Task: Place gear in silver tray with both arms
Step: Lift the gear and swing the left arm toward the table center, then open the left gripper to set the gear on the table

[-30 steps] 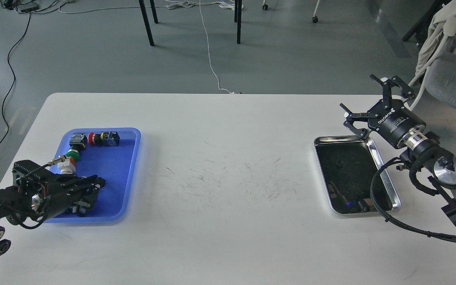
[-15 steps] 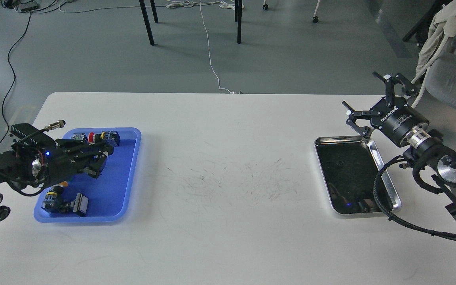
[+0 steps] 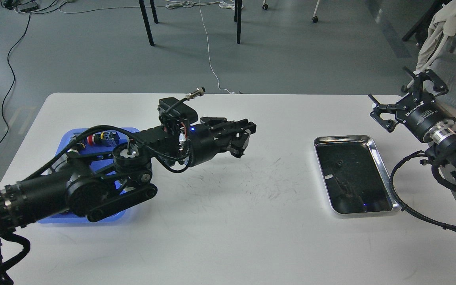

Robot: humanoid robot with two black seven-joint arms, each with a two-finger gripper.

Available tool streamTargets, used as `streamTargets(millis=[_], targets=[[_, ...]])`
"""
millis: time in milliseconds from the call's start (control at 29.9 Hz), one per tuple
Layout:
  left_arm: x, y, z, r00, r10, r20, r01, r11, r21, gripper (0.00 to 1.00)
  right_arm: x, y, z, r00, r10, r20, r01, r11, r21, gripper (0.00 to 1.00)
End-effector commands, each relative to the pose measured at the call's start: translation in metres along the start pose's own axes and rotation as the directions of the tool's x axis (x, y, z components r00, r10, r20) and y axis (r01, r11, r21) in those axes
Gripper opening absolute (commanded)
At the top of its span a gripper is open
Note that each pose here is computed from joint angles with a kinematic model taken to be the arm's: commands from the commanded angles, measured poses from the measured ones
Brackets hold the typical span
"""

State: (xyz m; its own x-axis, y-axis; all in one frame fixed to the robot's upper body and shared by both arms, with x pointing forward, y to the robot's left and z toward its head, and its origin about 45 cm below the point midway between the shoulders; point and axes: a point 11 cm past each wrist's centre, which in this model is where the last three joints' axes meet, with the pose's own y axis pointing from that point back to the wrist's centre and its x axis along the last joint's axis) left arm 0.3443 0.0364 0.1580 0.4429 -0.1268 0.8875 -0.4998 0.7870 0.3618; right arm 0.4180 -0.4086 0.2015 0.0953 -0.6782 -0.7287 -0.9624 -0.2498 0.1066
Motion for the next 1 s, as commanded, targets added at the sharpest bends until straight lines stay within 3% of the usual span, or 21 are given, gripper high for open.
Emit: streamTargets(millis=[0, 301, 702, 835, 969], targets=[[-0.026, -0.024, 0.012, 1.000, -0.029, 0.002, 0.029, 1.000, 0.007, 0.08, 0.001, -0.001, 0.002, 1.000, 0.002, 0.006, -0.002, 1.000, 0.001, 0.97], [-0.072, -0.014, -0.012, 0.994, -0.111, -0.026, 0.113, 0.990, 0.088, 0.08, 0.000, -0.001, 0.003, 1.000, -0.001, 0.010, 0.001, 1.000, 0.000, 0.97], [-0.080, -0.013, 0.004, 0.993, -0.109, -0.052, 0.112, 0.992, 0.051, 0.10, -0.002, -0.002, 0.004, 1.000, -0.006, 0.006, 0.006, 1.000, -0.002, 0.97], [-0.081, -0.013, 0.010, 0.993, -0.105, -0.058, 0.107, 0.994, 0.037, 0.14, -0.003, -0.003, 0.004, 1.000, -0.010, 0.009, 0.010, 1.000, -0.002, 0.97], [-0.079, -0.013, 0.014, 0.994, -0.090, -0.063, 0.092, 0.995, 0.025, 0.27, -0.004, -0.003, 0.005, 1.000, -0.012, 0.009, 0.012, 1.000, -0.005, 0.97]])
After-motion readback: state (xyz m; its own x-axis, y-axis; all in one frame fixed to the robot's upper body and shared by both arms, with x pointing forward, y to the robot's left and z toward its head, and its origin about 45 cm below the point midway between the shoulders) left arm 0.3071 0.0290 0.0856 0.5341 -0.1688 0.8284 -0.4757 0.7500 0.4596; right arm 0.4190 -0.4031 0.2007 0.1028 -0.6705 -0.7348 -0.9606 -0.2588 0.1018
